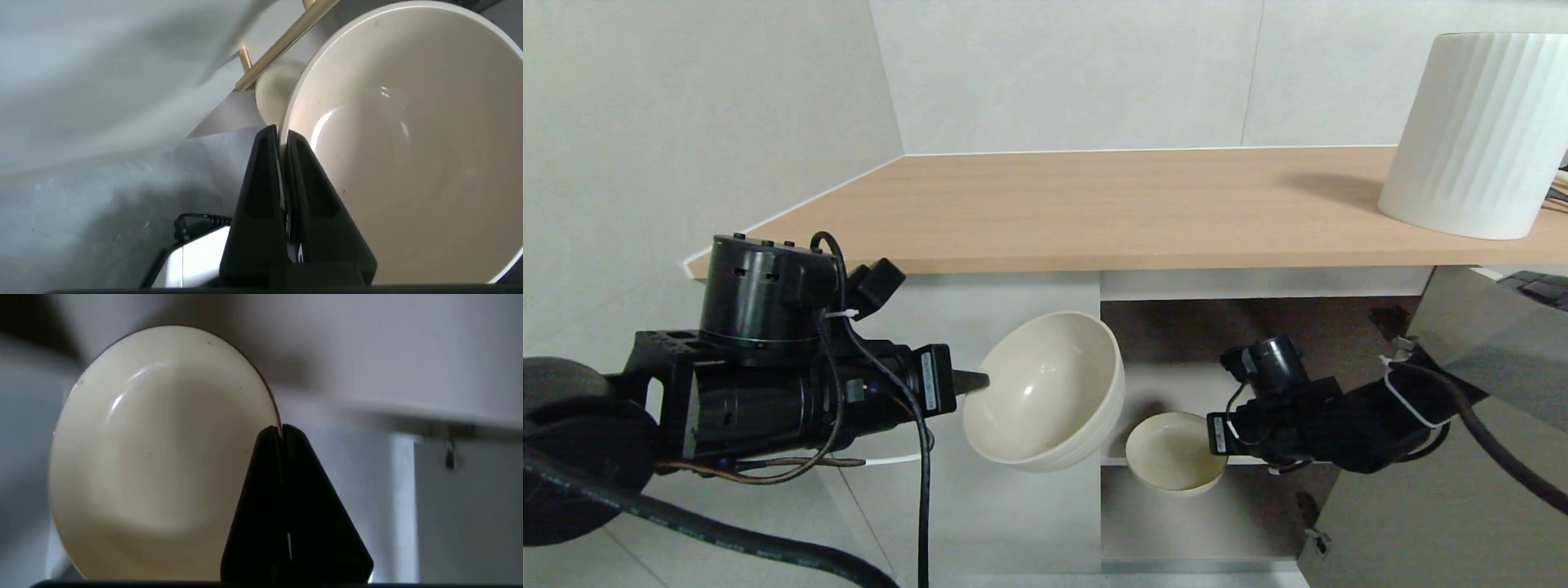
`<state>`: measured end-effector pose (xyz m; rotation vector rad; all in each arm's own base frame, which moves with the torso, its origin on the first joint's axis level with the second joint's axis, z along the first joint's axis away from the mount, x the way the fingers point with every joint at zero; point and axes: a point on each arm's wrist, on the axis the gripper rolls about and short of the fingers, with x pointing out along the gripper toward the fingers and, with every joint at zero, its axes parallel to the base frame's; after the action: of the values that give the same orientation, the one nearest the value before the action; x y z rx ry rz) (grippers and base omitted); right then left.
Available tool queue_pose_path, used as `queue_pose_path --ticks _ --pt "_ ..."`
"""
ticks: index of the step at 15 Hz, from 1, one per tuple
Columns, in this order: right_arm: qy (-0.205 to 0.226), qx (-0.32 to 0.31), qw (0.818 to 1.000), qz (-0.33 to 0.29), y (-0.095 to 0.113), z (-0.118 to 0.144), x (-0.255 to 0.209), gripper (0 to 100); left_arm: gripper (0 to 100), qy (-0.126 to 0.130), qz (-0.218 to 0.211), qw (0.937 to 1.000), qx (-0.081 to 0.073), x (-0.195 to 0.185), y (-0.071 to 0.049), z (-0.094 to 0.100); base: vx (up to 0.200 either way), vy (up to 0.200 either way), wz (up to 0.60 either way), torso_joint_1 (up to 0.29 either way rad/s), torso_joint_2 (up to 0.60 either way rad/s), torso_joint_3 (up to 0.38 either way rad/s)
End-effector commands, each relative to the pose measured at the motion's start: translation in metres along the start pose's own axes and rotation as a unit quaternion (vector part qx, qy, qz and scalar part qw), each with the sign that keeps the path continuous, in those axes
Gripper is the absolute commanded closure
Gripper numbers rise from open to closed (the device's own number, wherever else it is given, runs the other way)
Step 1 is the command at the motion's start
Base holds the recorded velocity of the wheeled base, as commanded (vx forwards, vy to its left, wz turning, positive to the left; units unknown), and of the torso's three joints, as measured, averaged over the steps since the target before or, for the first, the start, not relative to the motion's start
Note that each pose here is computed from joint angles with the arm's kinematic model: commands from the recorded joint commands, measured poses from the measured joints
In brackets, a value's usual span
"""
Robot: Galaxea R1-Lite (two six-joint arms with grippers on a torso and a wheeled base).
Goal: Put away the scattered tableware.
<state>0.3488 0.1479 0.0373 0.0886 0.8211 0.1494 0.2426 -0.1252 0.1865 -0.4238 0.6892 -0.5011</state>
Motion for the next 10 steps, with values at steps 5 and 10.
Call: queue_pose_path --ticks 5,10 --pt "-0.025 0.042 0.998 -0.048 -0.033 -0.008 0.052 100 100 0.006 0.001 1.0 0.0 0.004 0.001 -0.002 0.0 0.0 0.0 0.0 0.0 0.0" --pt "-0.044 0.084 0.993 -0.069 -0.047 0.002 0.071 100 100 0.007 0.002 1.0 -0.001 0.004 0.001 -0.002 0.0 0.0 0.0 0.0 0.0 0.0"
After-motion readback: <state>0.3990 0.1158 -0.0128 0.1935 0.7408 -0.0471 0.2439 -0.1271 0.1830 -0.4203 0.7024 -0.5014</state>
